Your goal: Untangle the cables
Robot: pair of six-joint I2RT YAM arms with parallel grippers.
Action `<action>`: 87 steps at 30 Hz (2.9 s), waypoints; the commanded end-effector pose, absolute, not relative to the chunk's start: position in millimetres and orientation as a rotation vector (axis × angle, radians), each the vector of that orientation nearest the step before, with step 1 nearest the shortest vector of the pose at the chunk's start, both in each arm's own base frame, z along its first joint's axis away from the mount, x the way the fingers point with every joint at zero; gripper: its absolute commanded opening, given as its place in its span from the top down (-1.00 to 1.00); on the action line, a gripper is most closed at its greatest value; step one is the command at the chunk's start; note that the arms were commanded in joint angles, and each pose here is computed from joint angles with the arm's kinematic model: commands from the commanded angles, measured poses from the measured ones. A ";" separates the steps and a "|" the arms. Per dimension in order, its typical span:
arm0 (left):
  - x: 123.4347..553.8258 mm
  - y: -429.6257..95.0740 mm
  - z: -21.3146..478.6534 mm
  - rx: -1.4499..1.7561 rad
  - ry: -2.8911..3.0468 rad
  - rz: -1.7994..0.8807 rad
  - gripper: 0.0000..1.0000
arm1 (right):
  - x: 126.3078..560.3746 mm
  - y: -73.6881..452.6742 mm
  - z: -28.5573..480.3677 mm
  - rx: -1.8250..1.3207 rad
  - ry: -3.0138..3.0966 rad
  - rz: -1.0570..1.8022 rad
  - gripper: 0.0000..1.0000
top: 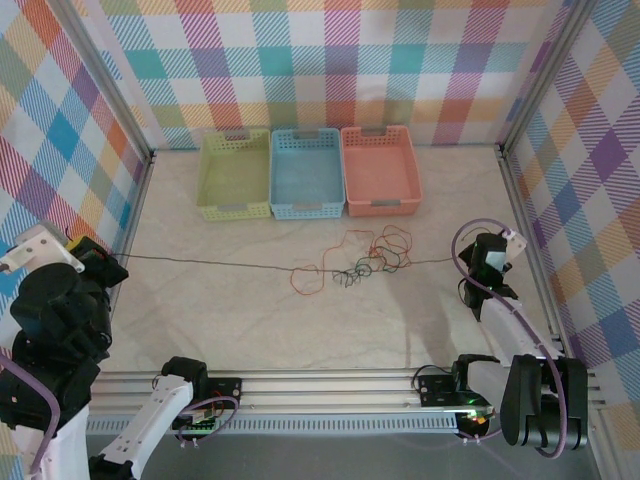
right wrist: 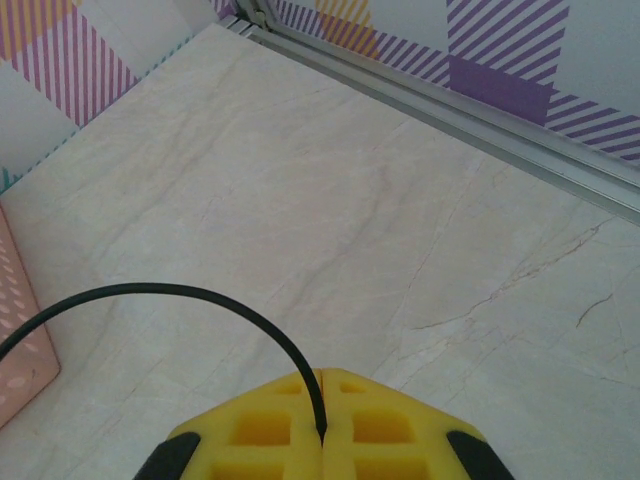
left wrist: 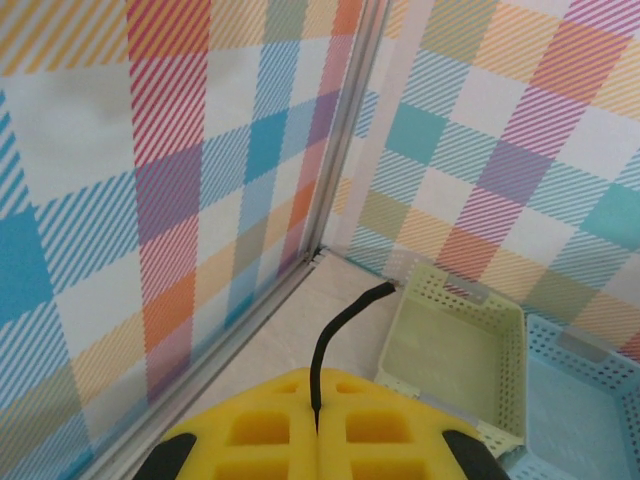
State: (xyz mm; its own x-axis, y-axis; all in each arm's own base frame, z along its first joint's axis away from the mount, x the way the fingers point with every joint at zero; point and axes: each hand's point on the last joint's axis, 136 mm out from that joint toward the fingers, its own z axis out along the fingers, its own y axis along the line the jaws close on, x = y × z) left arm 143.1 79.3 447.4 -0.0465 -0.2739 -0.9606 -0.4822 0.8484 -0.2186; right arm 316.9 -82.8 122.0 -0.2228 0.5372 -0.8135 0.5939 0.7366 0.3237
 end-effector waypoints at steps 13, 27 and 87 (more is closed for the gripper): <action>115.9 118.0 497.0 -0.691 1.512 0.481 1.00 | 311.3 -118.5 120.5 0.910 1.855 -0.270 1.00; 112.0 129.3 512.9 -0.726 1.488 0.608 1.00 | 304.8 -140.8 111.0 0.953 1.872 -0.378 1.00; 247.7 -11.5 287.6 -0.398 2.226 -0.092 1.00 | 279.4 295.9 57.5 -1.359 2.430 0.760 -0.27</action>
